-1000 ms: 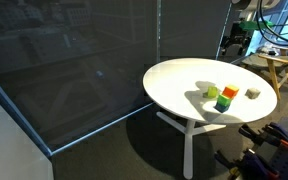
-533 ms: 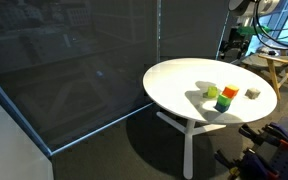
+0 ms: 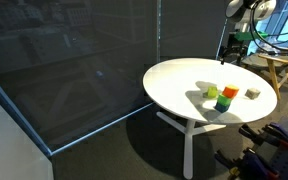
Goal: Put the light green block on the orange block
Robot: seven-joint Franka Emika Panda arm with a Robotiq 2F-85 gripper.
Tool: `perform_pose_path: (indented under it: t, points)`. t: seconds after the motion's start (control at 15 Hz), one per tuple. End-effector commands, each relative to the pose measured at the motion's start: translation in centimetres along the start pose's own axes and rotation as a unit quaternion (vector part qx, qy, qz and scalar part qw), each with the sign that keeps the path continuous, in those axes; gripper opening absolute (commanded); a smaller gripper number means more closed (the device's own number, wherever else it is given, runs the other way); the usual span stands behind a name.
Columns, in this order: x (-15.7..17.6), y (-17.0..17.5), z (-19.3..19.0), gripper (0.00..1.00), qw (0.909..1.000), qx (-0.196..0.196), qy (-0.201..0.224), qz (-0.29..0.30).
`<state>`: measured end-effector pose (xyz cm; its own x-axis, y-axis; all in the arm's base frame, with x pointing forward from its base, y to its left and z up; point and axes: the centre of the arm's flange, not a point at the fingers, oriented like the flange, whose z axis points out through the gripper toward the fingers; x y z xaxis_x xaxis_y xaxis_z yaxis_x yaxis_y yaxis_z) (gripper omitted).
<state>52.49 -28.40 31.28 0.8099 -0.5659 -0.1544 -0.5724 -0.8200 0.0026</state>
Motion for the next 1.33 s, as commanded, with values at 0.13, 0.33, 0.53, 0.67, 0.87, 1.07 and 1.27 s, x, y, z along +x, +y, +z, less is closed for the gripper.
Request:
perform_pose_path:
  t: [0.13,0.33,0.53,0.67,0.87,1.07,1.27]
  points:
    - [1.3,0.0,0.6,1.0,0.9998,0.006,0.013,0.01]
    - [1.8,0.0,0.9,1.0,0.9995,0.004,0.032,0.008]
    - [1.2,0.0,1.2,1.0,0.9996,-0.004,0.027,0.0]
    - [1.2,-0.1,1.2,1.0,0.9996,-0.004,0.028,0.0]
    - [1.2,-0.2,1.2,1.0,0.9996,-0.004,0.028,-0.001]
    - [1.2,-0.1,1.2,1.0,0.9996,-0.004,0.029,0.0]
    - [1.4,-0.2,1.3,1.0,0.9994,-0.003,0.033,0.001]
